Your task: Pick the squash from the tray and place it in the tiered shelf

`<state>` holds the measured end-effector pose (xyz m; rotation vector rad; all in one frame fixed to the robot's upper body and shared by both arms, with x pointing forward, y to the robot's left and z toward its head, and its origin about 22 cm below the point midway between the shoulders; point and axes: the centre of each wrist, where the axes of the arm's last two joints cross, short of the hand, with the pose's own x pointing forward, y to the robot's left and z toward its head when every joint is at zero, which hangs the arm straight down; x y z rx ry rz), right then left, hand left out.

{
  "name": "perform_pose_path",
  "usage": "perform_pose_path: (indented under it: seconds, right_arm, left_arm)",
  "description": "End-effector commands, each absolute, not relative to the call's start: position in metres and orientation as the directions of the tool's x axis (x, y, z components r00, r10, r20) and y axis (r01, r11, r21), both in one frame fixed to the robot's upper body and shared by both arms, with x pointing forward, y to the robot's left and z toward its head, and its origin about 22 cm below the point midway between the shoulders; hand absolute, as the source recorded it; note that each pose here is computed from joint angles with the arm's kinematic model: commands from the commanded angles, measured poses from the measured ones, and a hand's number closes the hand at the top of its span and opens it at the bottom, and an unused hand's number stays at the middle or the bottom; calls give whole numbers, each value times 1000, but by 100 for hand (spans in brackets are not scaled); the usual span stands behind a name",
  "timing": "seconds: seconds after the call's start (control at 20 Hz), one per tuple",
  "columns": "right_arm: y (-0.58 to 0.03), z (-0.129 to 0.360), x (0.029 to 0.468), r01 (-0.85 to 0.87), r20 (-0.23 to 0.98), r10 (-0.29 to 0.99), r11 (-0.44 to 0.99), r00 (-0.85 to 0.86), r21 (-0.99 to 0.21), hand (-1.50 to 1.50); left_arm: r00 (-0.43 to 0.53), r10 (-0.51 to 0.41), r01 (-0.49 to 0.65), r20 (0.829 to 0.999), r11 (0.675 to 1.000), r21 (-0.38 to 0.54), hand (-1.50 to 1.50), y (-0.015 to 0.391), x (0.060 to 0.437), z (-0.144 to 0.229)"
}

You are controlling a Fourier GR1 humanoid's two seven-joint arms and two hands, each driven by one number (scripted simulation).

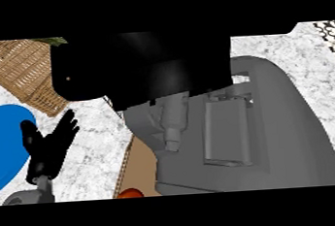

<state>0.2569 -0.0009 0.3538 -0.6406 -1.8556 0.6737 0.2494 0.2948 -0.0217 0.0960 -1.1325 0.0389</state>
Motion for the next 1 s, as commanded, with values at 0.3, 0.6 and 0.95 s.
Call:
perform_pose_path:
  seconds: [0.3,0.6,0.95]
  right_arm:
    - [-15,363,333,40,606,763,628,-227,-777,150]
    - [-11,361,354,67,553,802,579,-225,-813,150]
    - [-14,344,380,72,552,801,580,-233,-811,150]
  left_arm:
    - [442,-15,-78,897,995,55,0,296,252,-25]
    - [443,-17,-49,897,998,43,0,290,249,-27]
    - [439,-15,-65,898,997,48,0,288,255,-19]
